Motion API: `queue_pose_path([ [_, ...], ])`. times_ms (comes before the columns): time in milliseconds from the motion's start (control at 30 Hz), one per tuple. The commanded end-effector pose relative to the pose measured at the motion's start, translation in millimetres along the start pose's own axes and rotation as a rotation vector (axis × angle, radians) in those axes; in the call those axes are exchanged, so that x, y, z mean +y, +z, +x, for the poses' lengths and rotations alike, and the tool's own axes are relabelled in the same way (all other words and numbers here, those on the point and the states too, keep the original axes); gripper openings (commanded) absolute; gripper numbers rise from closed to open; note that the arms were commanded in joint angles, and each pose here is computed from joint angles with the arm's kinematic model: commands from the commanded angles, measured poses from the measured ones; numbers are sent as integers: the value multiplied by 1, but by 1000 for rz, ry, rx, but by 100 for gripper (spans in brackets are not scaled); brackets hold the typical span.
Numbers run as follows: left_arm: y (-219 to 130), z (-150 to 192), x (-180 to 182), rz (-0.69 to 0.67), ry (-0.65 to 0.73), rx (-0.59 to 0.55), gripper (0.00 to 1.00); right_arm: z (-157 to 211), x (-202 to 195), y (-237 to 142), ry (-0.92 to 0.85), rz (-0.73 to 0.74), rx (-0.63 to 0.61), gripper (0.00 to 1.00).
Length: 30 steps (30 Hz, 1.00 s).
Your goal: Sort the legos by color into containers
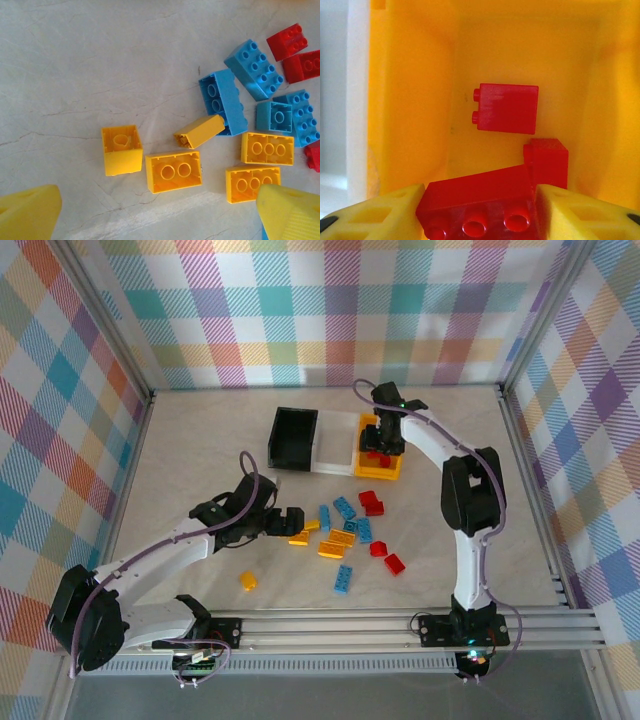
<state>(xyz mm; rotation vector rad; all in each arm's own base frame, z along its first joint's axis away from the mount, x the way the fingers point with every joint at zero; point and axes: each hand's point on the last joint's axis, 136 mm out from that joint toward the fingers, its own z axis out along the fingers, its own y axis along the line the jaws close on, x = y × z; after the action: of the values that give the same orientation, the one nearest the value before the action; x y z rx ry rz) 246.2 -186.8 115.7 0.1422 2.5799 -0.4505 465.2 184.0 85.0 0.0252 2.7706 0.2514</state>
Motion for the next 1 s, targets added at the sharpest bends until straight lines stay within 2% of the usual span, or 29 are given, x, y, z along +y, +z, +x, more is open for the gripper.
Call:
queue_pose_path([
  [0,-3,7,6,-10,3,16,100,-5,2,-2,-5,-17,0,63],
  [267,-2,8,2,12,-13,22,100,-9,9,-32,-16,-65,-59,69],
  [400,-1,8,-1,24,-21,30,100,5,16,-61,-29,-115,-82,70],
  [533,2,11,1,18,-31,40,98,48,24,-82,-42,-184,-69,70],
  [733,-4,34,27,-97,-59,100,94,122,25,-94,-72,-205,-12,70],
  [967,-38,84,73,-280,-245,151,92,174,25,-93,-51,-243,37,70],
])
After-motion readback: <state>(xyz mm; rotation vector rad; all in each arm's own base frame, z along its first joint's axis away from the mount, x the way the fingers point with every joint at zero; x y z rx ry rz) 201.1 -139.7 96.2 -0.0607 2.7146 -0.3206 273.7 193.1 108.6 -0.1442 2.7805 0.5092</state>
